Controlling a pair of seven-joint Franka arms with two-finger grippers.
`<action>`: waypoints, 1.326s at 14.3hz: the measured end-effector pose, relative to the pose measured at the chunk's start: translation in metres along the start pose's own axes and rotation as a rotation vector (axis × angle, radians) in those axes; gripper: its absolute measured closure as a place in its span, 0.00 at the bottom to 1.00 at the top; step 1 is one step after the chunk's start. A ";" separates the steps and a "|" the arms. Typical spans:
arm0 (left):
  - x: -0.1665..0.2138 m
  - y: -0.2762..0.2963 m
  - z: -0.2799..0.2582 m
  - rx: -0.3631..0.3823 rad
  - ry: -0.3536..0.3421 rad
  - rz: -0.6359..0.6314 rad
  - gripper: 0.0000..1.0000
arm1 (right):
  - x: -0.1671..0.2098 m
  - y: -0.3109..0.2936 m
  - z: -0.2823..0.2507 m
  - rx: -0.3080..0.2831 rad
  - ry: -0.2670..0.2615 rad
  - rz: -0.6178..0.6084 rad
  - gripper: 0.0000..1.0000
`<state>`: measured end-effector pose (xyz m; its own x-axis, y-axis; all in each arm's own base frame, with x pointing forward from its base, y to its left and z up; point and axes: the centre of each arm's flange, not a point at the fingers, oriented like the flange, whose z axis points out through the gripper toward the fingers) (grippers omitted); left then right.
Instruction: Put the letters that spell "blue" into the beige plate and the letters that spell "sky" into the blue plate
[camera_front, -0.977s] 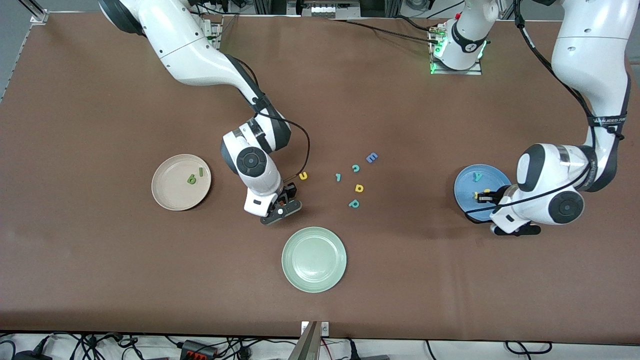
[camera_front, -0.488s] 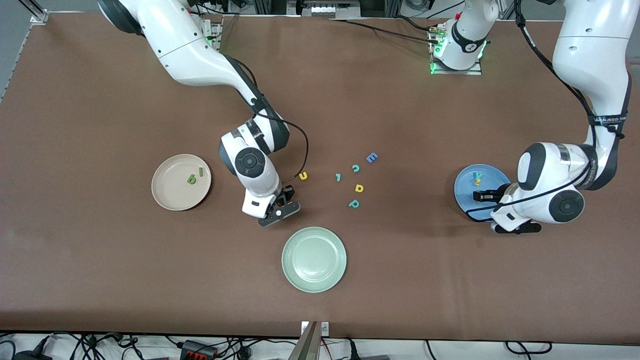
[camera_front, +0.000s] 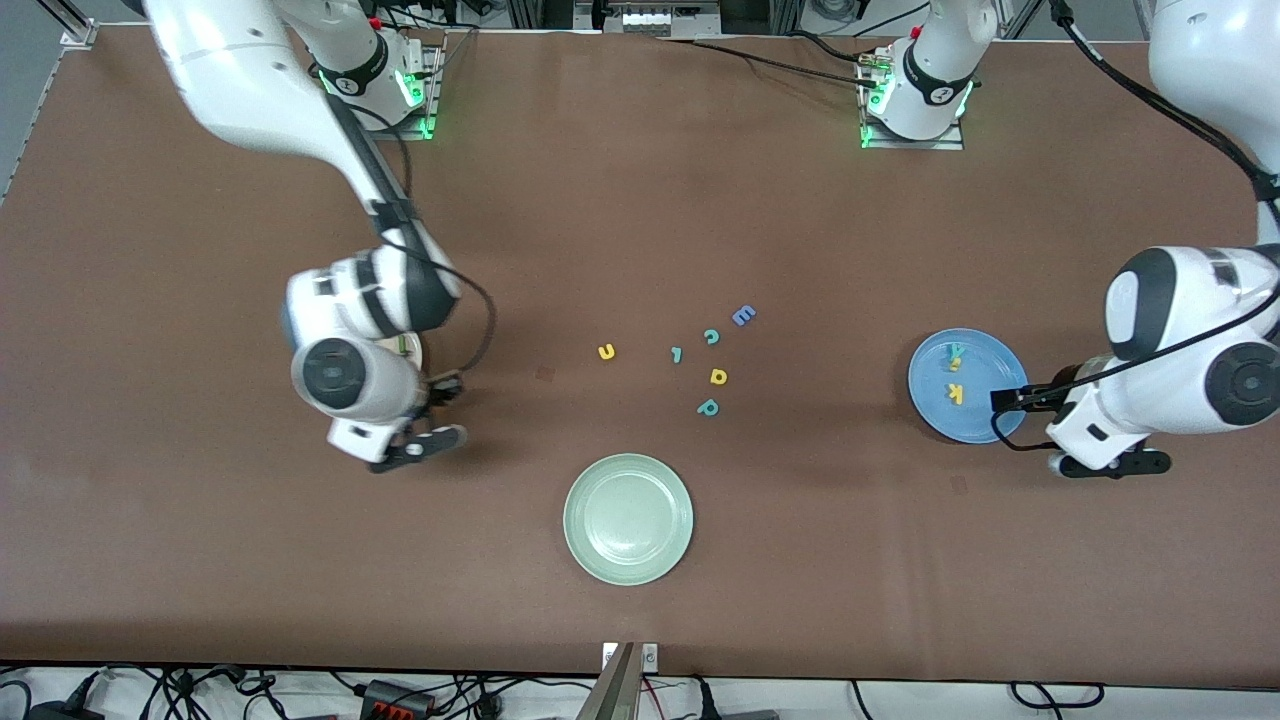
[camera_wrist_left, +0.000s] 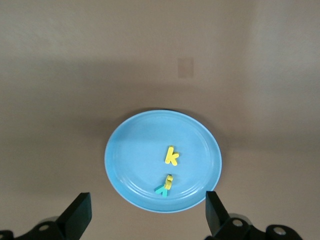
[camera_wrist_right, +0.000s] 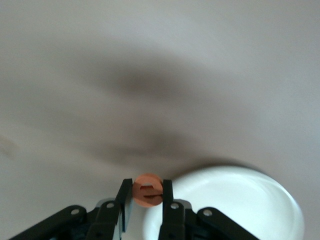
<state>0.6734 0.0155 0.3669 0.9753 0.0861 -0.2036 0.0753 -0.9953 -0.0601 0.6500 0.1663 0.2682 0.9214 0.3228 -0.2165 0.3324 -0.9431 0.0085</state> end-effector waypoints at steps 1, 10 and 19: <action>-0.004 0.001 -0.010 0.002 -0.016 0.017 0.00 | -0.018 0.021 0.003 0.009 -0.026 0.019 0.73; -0.093 0.062 -0.113 0.032 -0.134 0.286 0.00 | -0.085 0.075 0.080 -0.013 -0.105 0.064 0.73; -0.114 0.006 -0.191 -0.026 0.173 0.154 0.00 | -0.043 0.006 0.021 0.011 0.034 -0.025 0.01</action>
<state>0.6024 -0.0089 0.5760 0.9966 -0.0733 -0.0373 -0.0739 -0.9971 -0.0160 0.6077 0.1450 0.2567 0.9189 0.3491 -0.1836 0.3538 -0.9353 -0.0072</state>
